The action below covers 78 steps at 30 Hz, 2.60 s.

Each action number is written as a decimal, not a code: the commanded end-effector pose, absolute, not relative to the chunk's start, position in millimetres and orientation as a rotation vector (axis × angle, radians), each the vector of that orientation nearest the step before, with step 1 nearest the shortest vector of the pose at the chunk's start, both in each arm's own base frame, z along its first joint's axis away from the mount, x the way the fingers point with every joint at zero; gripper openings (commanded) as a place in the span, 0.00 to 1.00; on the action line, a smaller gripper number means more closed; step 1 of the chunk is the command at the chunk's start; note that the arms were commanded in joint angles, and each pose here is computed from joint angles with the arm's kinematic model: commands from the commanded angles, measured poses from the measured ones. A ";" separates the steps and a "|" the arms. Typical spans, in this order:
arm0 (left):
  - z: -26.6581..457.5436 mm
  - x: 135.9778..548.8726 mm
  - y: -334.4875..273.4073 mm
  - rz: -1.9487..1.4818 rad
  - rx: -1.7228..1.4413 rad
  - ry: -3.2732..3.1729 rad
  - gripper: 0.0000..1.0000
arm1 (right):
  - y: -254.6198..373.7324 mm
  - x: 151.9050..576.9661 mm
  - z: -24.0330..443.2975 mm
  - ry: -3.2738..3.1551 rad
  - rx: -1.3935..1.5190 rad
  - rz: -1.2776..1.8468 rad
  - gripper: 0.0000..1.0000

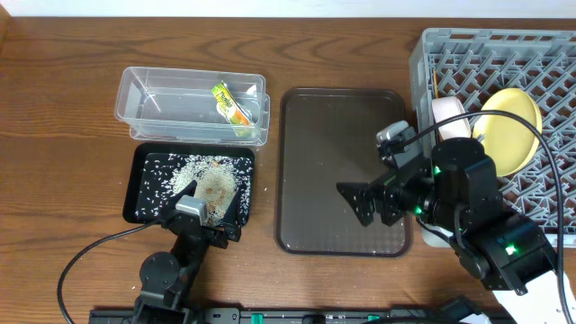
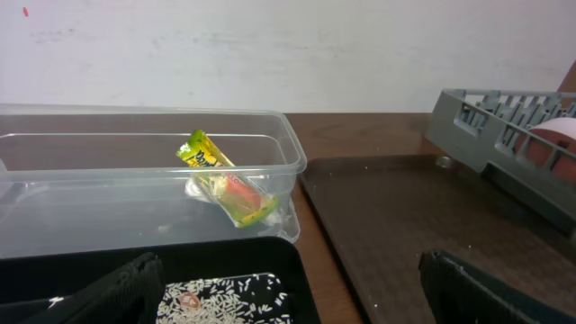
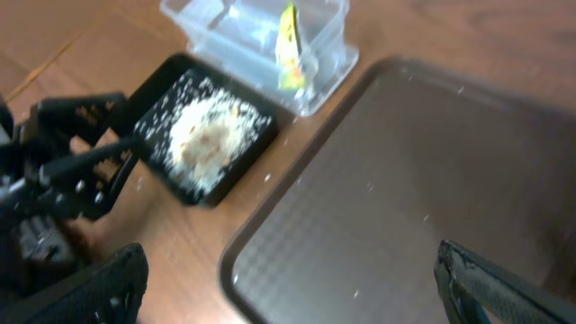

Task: Sort waste into correct bins and load items into the dishwasher rack

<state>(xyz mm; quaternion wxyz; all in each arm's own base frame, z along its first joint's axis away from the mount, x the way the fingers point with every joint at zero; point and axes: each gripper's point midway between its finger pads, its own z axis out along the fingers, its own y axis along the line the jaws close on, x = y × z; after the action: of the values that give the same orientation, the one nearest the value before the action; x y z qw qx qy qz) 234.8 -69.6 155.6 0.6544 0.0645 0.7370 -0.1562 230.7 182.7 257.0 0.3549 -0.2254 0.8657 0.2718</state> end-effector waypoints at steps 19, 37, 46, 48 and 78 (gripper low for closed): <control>139.7 234.1 -70.3 -0.345 0.165 1.718 0.93 | 155.6 213.8 297.4 1.873 -0.787 0.434 0.99; 139.7 234.1 -70.3 -0.345 0.165 1.718 0.92 | 118.4 196.5 197.8 1.637 -0.689 0.322 0.99; 139.7 234.1 -70.3 -0.345 0.165 1.718 0.92 | 121.5 201.6 157.3 1.597 -0.687 0.327 0.99; 139.7 234.1 -70.3 -0.345 0.165 1.718 0.92 | 122.7 205.1 157.2 1.565 -0.681 0.323 0.99; 139.7 234.1 -70.3 -0.345 0.165 1.718 0.92 | 123.5 211.0 163.8 1.484 -0.660 0.306 0.99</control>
<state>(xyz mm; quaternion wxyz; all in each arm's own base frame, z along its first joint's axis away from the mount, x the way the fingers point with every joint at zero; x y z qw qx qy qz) 234.8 -69.6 155.5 0.6542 0.0645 0.7372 -0.1562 209.7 125.8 164.4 0.6749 -0.2933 0.6616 0.1443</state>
